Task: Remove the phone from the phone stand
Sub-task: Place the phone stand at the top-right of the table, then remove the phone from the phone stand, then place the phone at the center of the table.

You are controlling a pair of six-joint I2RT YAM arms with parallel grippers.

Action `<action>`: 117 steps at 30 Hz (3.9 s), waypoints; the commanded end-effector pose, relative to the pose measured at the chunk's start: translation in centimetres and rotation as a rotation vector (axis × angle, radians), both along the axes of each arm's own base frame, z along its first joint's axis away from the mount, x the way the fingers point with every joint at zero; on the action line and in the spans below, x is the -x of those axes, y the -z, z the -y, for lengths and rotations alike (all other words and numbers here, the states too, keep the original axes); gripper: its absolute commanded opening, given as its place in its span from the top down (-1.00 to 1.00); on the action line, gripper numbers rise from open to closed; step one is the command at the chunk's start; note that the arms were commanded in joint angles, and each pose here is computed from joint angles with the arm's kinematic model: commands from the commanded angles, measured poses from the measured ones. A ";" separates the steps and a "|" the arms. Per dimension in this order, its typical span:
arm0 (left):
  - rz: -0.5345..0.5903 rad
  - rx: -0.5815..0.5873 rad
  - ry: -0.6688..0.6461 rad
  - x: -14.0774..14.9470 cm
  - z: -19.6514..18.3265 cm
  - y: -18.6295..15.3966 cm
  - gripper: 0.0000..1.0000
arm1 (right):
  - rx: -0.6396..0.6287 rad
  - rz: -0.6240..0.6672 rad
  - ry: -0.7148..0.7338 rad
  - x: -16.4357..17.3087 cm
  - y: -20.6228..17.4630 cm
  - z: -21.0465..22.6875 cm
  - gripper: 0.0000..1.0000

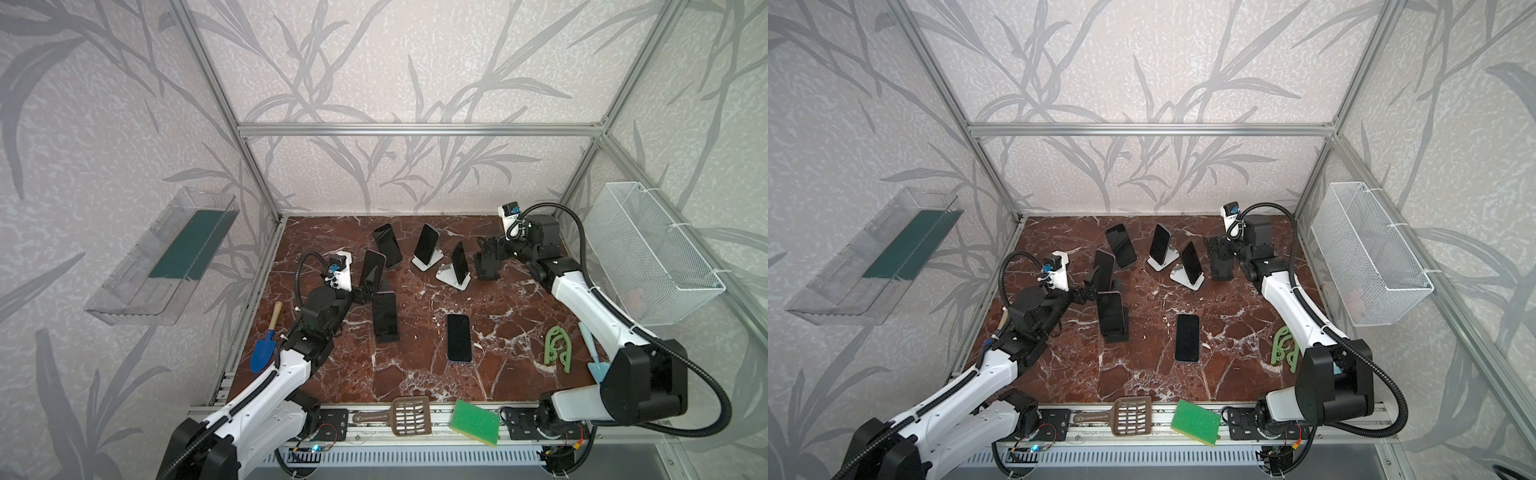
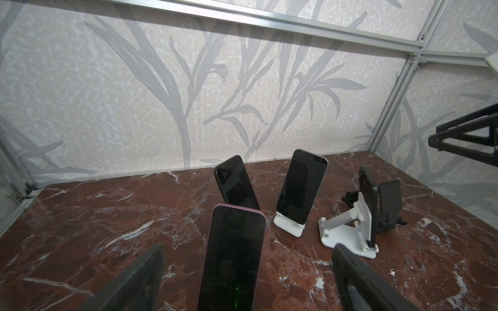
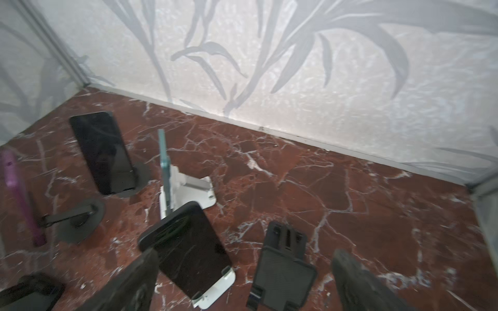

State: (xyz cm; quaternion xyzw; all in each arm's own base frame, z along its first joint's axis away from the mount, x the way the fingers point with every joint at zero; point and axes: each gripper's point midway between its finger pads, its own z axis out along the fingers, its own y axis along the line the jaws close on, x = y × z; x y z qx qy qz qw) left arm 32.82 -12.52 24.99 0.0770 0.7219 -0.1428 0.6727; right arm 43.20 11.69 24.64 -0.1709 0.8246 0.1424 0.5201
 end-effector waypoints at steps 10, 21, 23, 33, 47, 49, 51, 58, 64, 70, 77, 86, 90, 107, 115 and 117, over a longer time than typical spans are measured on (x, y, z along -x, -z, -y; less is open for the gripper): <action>0.017 0.021 0.033 0.5 0.5 -0.2 -0.94 | -0.050 0.002 -0.419 0.4 3.9 -6.0 -0.98; 0.018 0.020 0.029 0.5 0.4 -0.2 -0.94 | 0.056 -0.086 -0.467 -2.3 8.4 -7.7 -0.98; 0.018 0.020 0.026 0.5 0.4 -0.3 -0.94 | 0.078 -0.087 -0.471 -2.6 8.9 -8.1 -0.98; 0.020 0.022 0.029 0.4 0.5 -0.4 -0.94 | 0.069 -0.081 -0.492 -4.1 9.8 -8.9 -0.99; 0.000 0.014 0.001 0.3 0.0 0.0 -0.94 | 0.070 -0.090 -0.529 -4.0 10.6 -9.2 -0.55; 0.001 0.013 0.001 0.3 0.0 0.0 -0.94 | 0.069 -0.092 -0.528 -4.0 10.7 -9.2 -0.54; 0.001 0.014 0.000 0.2 0.0 -0.1 -0.94 | 0.066 -0.088 -0.528 -3.9 10.5 -9.2 -0.51; 0.004 0.018 0.000 0.1 0.1 -0.1 -0.94 | 0.033 -0.078 -0.529 -3.7 9.4 -9.5 -0.42; 0.005 0.017 -0.011 0.0 -0.1 -0.1 -0.94 | 0.031 -0.078 -0.478 -3.5 9.4 -9.2 -0.33; 0.001 0.018 -0.014 0.0 -0.2 0.1 -0.94 | 0.039 -0.088 -0.409 -3.5 8.5 -8.9 -0.25; 0.006 0.022 -0.014 0.1 -0.2 -0.1 -0.94 | 0.059 -0.061 -0.333 -3.5 5.6 -8.9 -0.23; -0.002 0.020 -0.022 0.1 -0.4 0.2 -0.94 | 0.039 -0.085 -0.274 -3.0 4.1 -8.6 -0.21; -0.001 0.020 -0.022 0.1 -0.3 0.1 -0.94 | 0.030 -0.099 -0.196 -2.3 2.7 -8.0 -0.20; 0.014 0.009 -0.026 0.4 -0.6 1.7 -0.94 | -0.056 -0.345 0.067 4.1 6.0 -4.9 -0.13; -0.003 -0.006 -0.038 0.2 -0.7 2.3 -0.94 | -0.034 -0.430 0.196 7.7 8.8 -2.6 -0.13; 0.005 -0.002 -0.039 0.1 -0.7 2.1 -0.94 | -0.039 -0.458 0.218 8.7 10.0 -2.1 -0.13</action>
